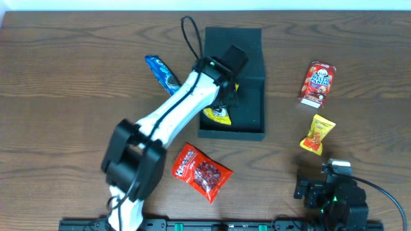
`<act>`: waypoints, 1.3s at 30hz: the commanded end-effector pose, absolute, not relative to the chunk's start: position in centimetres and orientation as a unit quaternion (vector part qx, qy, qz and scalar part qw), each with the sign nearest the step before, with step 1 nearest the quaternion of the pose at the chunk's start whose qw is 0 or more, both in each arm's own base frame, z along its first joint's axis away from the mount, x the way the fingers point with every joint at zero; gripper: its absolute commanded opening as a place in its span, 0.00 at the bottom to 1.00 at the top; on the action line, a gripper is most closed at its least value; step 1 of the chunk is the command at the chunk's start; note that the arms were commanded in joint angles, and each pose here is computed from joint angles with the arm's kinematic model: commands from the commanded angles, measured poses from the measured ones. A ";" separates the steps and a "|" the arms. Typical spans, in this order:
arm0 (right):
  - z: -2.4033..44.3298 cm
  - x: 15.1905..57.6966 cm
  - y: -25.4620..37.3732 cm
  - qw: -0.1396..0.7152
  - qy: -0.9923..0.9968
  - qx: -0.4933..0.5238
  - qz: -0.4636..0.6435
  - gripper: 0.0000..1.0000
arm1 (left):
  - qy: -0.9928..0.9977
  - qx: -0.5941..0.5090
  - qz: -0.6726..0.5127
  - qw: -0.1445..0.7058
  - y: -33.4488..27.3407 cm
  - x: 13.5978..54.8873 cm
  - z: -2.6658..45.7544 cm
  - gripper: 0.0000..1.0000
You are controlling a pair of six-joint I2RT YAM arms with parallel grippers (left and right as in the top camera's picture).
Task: Pack container
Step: 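Move the left gripper to the red Hacks packet and grasp it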
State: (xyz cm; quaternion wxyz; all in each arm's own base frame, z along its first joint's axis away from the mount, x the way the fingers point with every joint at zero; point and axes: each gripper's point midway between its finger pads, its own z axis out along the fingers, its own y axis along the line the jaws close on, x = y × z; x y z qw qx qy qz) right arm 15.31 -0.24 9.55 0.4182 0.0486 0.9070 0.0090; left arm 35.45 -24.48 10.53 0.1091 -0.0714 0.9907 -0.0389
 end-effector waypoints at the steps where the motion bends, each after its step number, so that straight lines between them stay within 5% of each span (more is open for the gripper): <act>1: 9.4 15.2 -0.4 0.417 0.908 0.050 0.005 0.99 | 0.981 -0.071 -0.050 0.172 -23.5 35.2 16.3 0.85; 9: 9.4 15.2 -0.4 0.417 0.908 0.050 0.005 0.99 | 0.977 -0.093 0.008 0.190 -20.2 28.5 20.7 0.95; 20: 9.4 15.2 -0.4 0.417 0.908 0.050 0.005 0.99 | 0.975 -0.213 -0.041 0.056 -19.6 18.4 13.5 0.95; 39: 9.4 15.2 -0.4 0.417 0.908 0.050 0.005 0.99 | 0.929 -0.358 -0.092 -0.002 -21.6 17.9 6.4 0.96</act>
